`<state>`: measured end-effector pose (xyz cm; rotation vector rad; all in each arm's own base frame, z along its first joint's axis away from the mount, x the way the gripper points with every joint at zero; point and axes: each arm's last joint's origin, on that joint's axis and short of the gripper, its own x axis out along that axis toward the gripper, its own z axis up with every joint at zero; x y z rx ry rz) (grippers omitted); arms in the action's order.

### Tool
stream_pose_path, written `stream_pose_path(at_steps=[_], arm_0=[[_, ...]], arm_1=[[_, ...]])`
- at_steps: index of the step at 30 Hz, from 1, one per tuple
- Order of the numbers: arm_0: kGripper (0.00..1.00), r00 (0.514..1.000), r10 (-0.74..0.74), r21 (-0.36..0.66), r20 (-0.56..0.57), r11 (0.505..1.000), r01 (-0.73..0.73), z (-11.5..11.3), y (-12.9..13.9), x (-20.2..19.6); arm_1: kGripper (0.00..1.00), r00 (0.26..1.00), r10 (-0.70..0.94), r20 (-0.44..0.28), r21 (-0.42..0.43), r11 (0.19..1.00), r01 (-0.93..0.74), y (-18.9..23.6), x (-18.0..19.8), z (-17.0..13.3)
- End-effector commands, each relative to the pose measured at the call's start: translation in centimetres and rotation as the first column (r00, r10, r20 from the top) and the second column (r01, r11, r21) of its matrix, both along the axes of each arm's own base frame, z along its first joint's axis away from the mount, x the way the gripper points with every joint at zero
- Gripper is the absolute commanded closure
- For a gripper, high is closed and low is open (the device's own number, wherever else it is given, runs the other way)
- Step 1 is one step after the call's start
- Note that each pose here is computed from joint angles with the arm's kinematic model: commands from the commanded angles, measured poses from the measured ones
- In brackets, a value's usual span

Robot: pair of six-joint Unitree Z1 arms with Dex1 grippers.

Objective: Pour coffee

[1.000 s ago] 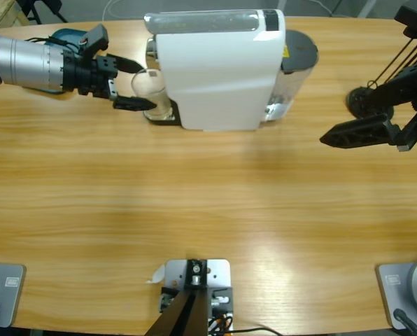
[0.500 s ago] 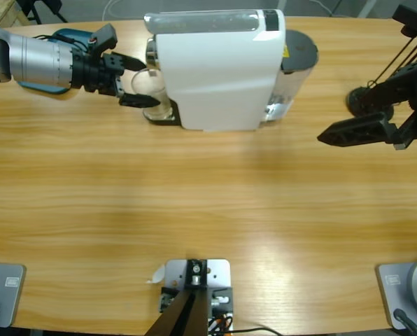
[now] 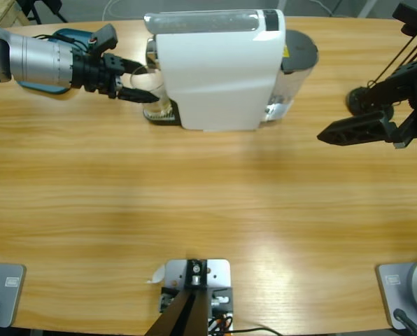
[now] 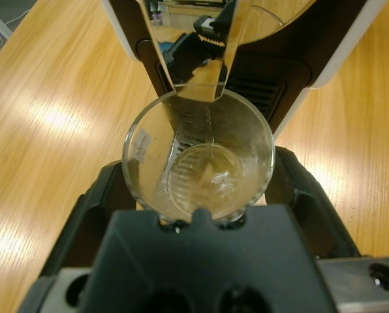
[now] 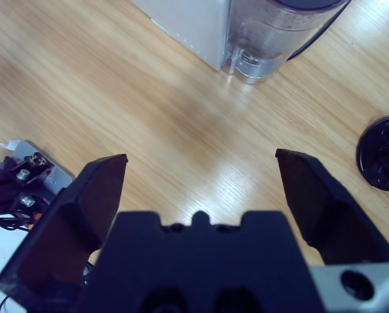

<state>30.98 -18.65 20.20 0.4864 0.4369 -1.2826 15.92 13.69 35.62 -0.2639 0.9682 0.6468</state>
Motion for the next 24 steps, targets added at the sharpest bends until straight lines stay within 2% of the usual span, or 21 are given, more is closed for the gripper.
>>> stream_pose_path(at_steps=[1,8,13,16,18,20,24], arm_0=[[1.000,0.998,-0.005,0.029,-0.064,1.000,0.007,-2.0,0.1,-0.2],[1.000,0.996,0.018,-0.014,-0.086,1.000,-0.019,-1.2,2.9,-1.3],[1.000,0.994,0.105,-0.033,-0.022,0.994,-0.105,1.5,6.0,-2.4],[1.000,0.977,0.212,-0.039,0.039,0.977,-0.210,3.8,8.3,-3.2],[1.000,0.948,0.308,-0.049,0.083,0.951,-0.305,5.5,9.8,-3.4],[1.000,0.889,0.443,-0.045,0.114,0.896,-0.441,6.7,11.6,-2.9],[1.000,0.758,0.640,0.001,0.123,0.764,-0.645,6.6,13.6,-0.2]], arm_1=[[0.000,1.000,-0.022,-0.002,-0.021,1.000,0.022,-0.5,0.1,-0.7],[0.000,0.999,-0.028,0.031,-0.002,1.000,0.029,-1.0,-0.4,0.4],[0.000,0.998,-0.029,0.056,0.021,0.999,0.028,-1.7,-1.3,1.1],[0.000,0.997,-0.040,0.064,0.037,0.999,0.037,-2.4,-2.1,1.2],[0.000,0.996,-0.045,0.071,0.048,0.998,0.041,-2.9,-2.7,1.3],[0.000,0.996,-0.047,0.075,0.052,0.998,0.044,-3.3,-3.3,1.1],[0.000,0.996,-0.046,0.072,0.052,0.998,0.042,-3.4,-3.5,1.0]])
